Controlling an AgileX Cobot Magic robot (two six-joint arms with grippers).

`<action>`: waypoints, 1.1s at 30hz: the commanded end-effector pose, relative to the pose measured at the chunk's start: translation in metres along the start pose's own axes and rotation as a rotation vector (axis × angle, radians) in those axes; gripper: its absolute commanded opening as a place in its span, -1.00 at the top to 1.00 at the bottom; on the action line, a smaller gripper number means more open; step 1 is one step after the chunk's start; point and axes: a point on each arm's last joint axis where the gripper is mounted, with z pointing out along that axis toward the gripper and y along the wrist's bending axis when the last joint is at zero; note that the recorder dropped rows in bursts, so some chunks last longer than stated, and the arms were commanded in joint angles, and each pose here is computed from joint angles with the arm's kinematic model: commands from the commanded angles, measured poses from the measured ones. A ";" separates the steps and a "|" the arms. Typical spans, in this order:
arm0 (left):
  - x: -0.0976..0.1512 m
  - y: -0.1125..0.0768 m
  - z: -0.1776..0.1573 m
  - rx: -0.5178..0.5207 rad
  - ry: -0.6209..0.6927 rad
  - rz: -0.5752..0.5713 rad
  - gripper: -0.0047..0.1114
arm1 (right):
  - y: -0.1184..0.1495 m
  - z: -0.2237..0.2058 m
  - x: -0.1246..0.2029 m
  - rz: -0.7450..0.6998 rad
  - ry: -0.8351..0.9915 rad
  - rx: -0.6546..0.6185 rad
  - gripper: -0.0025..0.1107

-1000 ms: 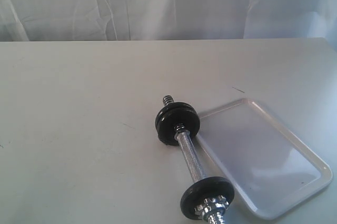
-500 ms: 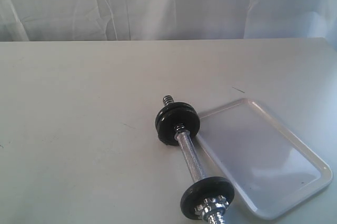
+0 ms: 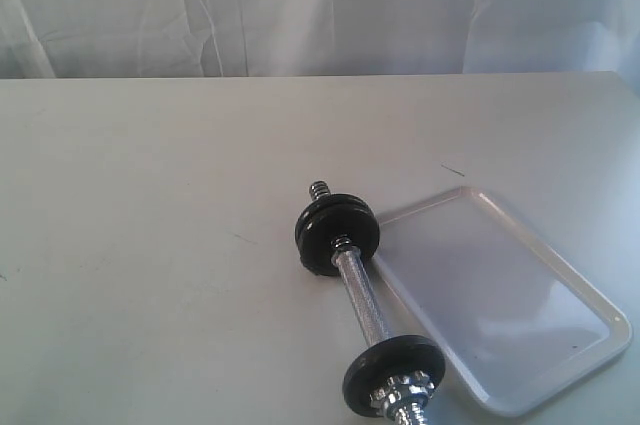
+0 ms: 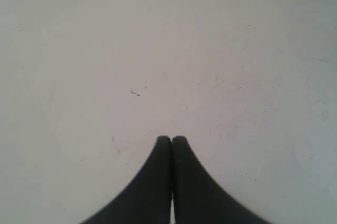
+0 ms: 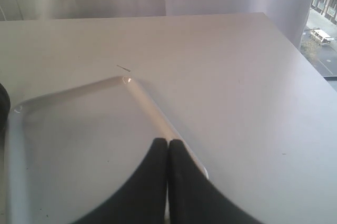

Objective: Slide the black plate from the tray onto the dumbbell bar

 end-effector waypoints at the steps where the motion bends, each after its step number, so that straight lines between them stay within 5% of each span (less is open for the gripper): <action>1: 0.000 0.001 0.000 -0.010 -0.008 -0.013 0.92 | 0.000 0.000 0.000 -0.007 -0.008 0.006 0.96; 33: 0.000 -0.002 0.000 0.037 -0.009 0.004 0.92 | 0.000 0.000 0.000 -0.007 -0.008 0.004 0.96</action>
